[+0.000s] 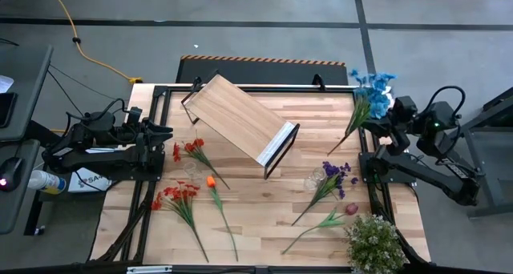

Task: Pick and place flowers into a vace then onto a shelf
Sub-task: Put the blue flower into the right transparent vase

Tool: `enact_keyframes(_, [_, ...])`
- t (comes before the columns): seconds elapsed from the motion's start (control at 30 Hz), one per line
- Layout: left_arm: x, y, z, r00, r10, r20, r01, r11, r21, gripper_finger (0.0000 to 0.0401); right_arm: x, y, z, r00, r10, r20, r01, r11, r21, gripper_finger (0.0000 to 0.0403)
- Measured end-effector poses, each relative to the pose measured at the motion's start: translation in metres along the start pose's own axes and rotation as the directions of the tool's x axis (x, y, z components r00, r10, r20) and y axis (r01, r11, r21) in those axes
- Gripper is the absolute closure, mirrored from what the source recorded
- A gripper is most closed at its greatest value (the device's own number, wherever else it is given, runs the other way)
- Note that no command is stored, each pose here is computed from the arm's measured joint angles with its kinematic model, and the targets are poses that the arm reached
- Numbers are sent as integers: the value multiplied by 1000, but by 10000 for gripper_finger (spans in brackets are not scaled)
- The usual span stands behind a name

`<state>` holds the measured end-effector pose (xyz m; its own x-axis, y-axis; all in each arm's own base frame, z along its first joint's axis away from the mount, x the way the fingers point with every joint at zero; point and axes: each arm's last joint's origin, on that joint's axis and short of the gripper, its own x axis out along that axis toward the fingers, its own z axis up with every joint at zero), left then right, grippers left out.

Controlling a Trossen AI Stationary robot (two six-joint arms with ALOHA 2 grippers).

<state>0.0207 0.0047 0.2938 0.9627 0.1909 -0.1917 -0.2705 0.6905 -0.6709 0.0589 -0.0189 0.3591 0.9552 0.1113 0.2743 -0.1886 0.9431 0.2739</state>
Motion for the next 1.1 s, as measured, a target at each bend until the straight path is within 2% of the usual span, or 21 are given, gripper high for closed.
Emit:
enact_keyframes(0.33, [0, 0, 0, 1000, 0, 0, 0, 1000, 0, 137, 10, -6, -7, 995, 57, -84, -51, 996, 78, 402])
enact_keyframes(0.53, [0, 0, 0, 1000, 3, 2, -3, 1000, 0, 137, 25, -20, -22, 979, 10, -201, 22, 988, 155, 403])
enact_keyframes(0.9, [0, 0, 0, 1000, 4, 4, -4, 1000, 0, 137, 47, -16, -38, 966, -43, -255, 55, 998, 42, 403])
enact_keyframes(1.1, [0, 0, 0, 1000, 4, 4, -4, 1000, 0, 137, 49, -5, -49, 948, -81, -308, 112, 990, 83, 403])
